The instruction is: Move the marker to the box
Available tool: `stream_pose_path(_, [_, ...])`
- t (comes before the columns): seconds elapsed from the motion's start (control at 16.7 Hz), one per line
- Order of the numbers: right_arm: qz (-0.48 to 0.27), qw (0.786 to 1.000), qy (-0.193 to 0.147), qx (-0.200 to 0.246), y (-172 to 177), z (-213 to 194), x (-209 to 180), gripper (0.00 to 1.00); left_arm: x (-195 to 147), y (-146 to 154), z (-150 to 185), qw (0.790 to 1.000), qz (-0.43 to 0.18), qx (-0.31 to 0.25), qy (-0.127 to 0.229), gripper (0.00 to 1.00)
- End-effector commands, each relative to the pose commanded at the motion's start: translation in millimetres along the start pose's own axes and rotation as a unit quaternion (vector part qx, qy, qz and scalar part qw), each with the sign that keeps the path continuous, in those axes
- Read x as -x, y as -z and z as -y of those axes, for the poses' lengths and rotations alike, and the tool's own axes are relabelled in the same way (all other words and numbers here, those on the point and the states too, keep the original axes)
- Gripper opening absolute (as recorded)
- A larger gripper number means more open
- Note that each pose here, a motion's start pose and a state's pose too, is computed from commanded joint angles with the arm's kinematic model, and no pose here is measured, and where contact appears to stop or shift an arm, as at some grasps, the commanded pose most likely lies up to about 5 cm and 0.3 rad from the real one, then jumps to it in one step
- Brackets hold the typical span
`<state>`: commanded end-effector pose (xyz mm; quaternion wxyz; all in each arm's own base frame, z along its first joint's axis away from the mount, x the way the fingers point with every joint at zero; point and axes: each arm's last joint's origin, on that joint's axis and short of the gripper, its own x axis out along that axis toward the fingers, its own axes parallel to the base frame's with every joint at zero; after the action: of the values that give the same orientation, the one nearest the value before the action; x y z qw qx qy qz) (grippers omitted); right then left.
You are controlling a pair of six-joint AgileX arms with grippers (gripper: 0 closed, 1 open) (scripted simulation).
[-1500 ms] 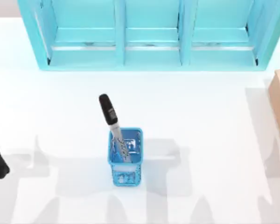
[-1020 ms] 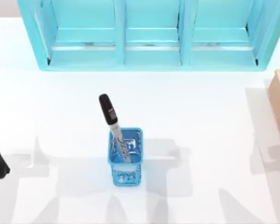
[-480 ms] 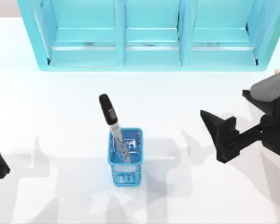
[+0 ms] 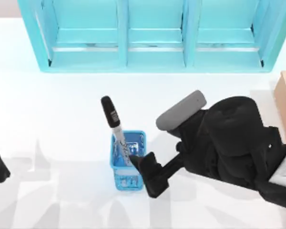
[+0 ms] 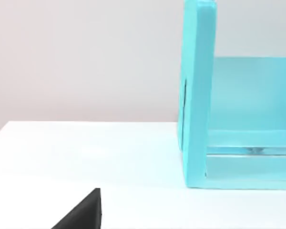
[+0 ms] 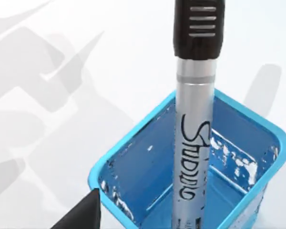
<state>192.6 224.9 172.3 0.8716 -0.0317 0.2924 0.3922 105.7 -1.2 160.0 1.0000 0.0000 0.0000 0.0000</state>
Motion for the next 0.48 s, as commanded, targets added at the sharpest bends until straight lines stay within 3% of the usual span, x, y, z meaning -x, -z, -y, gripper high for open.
stream_pose_path(0.48, [-0.003, 1.000, -0.004, 0.001, 0.0, -2.5, -6.5, 1.00, 0.0, 0.0, 0.0, 1.000, 0.000, 0.000, 0.000, 1.00])
